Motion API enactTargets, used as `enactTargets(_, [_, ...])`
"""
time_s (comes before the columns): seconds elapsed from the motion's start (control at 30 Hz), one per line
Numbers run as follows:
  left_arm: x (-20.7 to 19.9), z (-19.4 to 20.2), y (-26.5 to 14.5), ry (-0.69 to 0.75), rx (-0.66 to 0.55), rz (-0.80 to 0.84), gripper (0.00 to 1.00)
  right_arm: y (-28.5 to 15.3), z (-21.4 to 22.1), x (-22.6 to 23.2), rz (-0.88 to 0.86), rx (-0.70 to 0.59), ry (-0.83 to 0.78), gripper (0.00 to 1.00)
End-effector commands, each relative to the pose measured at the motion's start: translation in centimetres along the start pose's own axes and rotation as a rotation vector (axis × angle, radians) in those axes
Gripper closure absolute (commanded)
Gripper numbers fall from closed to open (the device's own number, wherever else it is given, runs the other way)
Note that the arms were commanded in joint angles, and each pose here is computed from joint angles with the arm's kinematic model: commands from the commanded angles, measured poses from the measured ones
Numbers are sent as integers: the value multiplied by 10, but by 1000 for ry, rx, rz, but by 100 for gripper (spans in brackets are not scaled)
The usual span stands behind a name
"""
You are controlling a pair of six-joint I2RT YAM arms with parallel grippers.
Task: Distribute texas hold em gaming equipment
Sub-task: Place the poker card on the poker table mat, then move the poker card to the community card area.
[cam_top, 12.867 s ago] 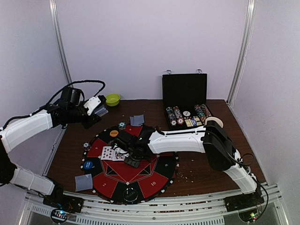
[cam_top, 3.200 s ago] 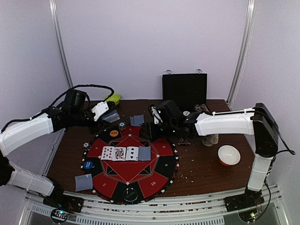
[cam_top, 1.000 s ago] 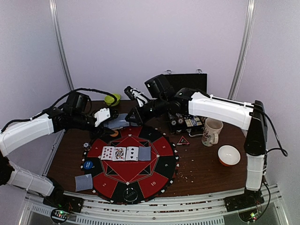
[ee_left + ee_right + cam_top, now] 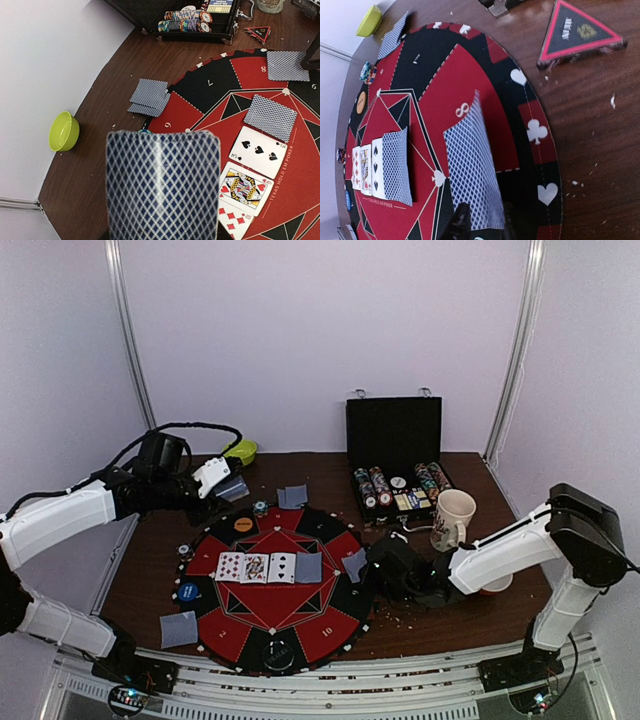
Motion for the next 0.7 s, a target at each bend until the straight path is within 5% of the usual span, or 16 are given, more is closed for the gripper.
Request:
enactTargets(0.0, [14, -14, -9, 3, -63, -68, 62, 2, 18, 8, -37, 84, 44, 72])
enactTargets(0.3, [12, -13, -8, 4, -66, -53, 62, -26, 24, -15, 38, 314, -125, 50])
enactTargets(0.53, [11, -12, -5, 4, -61, -41, 62, -32, -29, -10, 66, 334, -238, 50])
enactTargets(0.67, [11, -12, -5, 6, -64, -38, 62, -14, -51, 1, 15, 336, -203, 62])
Point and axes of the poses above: each gripper's point midway between its finger pads, its own y axis out along the fingers, its own x axis along the line the jaws close on, z = x × y, the point moved 7 cm from there along -y, back along the fingers, and after that the axes turned 10 degrees about y, right-handed, at the moved point
